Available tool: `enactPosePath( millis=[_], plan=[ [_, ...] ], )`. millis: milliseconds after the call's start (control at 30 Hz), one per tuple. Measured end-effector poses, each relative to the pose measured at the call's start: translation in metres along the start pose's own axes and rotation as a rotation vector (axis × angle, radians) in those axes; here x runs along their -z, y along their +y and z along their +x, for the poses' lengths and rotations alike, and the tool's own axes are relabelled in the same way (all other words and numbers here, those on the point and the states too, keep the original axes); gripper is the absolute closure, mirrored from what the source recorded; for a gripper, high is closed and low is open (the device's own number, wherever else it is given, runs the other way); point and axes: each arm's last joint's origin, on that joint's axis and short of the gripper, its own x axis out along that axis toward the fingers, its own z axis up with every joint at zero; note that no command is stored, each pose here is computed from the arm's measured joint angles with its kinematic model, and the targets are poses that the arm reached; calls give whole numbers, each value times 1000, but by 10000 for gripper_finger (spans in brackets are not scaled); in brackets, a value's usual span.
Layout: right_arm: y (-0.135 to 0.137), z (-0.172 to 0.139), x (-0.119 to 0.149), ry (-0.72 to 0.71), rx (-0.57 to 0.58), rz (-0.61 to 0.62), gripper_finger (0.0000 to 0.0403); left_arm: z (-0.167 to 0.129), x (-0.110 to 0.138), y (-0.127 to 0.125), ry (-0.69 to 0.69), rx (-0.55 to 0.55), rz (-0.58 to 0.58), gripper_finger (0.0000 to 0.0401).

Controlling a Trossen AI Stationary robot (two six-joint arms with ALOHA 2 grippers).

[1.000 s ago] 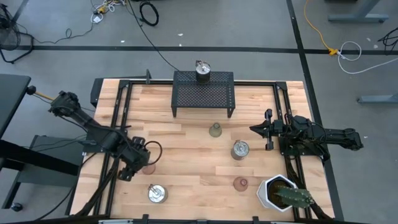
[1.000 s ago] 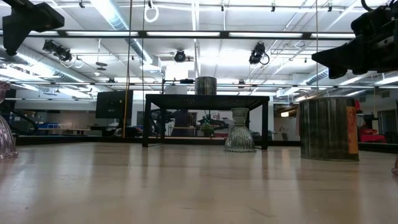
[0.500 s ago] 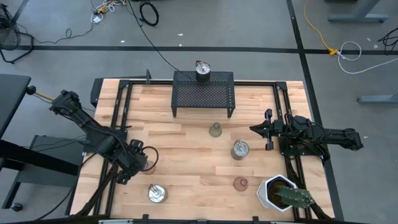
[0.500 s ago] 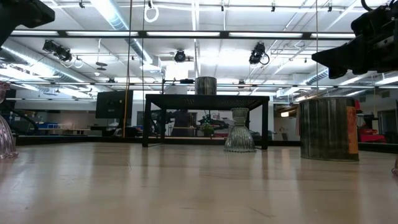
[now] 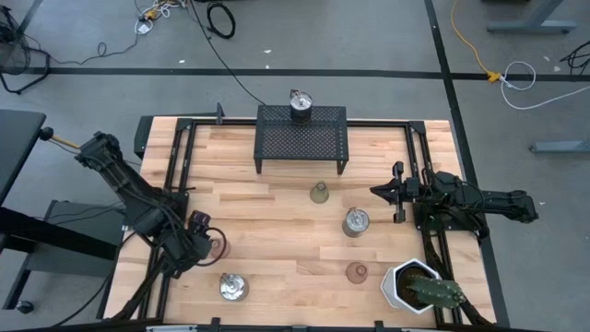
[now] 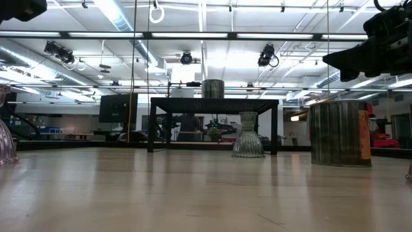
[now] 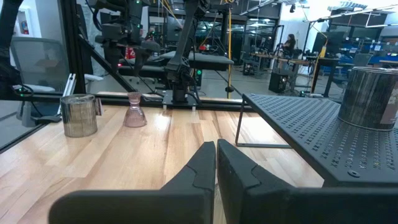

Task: Pick & Place candle stick holders
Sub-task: Put the bottom silver scented candle on the shelf

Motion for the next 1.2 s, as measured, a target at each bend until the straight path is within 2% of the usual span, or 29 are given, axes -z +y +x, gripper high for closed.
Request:
enactPosePath(
  millis=[267,467,567,1200],
  plan=[
    [0,0,0,0,0,0,382,0,0,-2,-18,-15,8,62],
    [0,0,0,0,0,0,382,0,-1,1,-56,-92,-32,62],
    [0,0,0,0,0,0,382,0,-1,1,-60,-95,-75,62],
    [0,0,0,0,0,0,382,0,-1,1,-58,-91,-99,62]
  ],
)
